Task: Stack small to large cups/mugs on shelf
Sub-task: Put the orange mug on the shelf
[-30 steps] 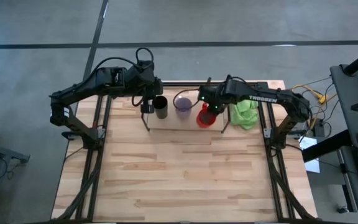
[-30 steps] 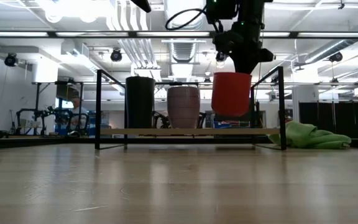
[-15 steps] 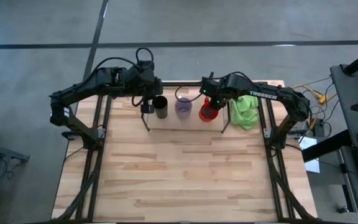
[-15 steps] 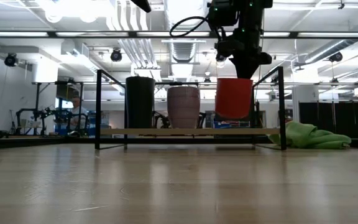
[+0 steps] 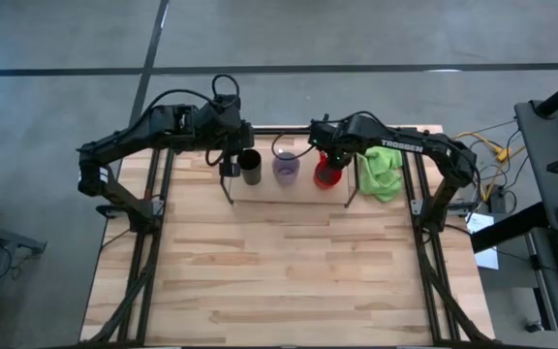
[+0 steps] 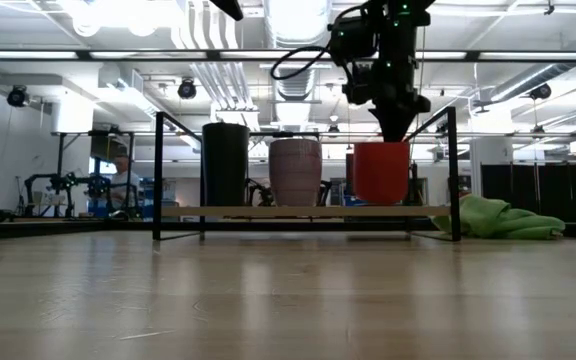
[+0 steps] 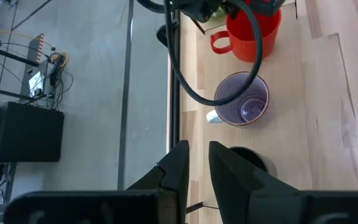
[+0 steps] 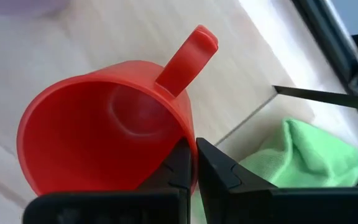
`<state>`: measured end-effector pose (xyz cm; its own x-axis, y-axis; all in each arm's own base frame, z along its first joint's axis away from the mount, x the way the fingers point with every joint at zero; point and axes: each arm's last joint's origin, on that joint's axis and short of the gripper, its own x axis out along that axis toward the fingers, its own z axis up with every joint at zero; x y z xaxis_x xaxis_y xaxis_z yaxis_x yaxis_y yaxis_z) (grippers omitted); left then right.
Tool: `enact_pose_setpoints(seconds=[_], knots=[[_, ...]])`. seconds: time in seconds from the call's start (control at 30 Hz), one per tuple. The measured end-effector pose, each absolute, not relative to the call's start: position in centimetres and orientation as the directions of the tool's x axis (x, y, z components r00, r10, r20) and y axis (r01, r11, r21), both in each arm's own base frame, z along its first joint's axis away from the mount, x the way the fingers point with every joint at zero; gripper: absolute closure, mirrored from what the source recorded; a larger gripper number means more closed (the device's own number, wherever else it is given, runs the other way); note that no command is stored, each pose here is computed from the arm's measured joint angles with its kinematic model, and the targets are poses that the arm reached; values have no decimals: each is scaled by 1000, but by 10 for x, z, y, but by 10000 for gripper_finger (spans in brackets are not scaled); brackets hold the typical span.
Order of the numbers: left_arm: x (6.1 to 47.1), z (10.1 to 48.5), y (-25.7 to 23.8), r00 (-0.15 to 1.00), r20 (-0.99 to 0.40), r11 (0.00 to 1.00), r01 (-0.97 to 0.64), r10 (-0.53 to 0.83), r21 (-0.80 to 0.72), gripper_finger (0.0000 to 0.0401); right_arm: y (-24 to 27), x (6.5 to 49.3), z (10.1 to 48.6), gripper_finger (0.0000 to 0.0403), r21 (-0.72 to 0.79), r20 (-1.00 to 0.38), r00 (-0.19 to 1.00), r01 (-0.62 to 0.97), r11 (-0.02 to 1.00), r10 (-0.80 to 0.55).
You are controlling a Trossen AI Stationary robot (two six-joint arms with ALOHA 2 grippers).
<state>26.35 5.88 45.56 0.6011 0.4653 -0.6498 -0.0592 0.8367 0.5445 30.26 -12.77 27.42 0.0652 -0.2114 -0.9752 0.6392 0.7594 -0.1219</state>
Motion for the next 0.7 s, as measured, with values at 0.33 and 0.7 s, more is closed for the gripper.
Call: enact_pose_setpoints(seconds=[0.33, 0.7], knots=[[265, 452, 59, 591, -660, 838, -53, 464, 543, 353, -135, 300, 273, 394, -74, -981, 74, 711, 700, -178], [265, 451, 59, 590, -661, 838, -51, 464, 543, 353, -134, 298, 269, 394, -63, -987, 62, 709, 703, -151]])
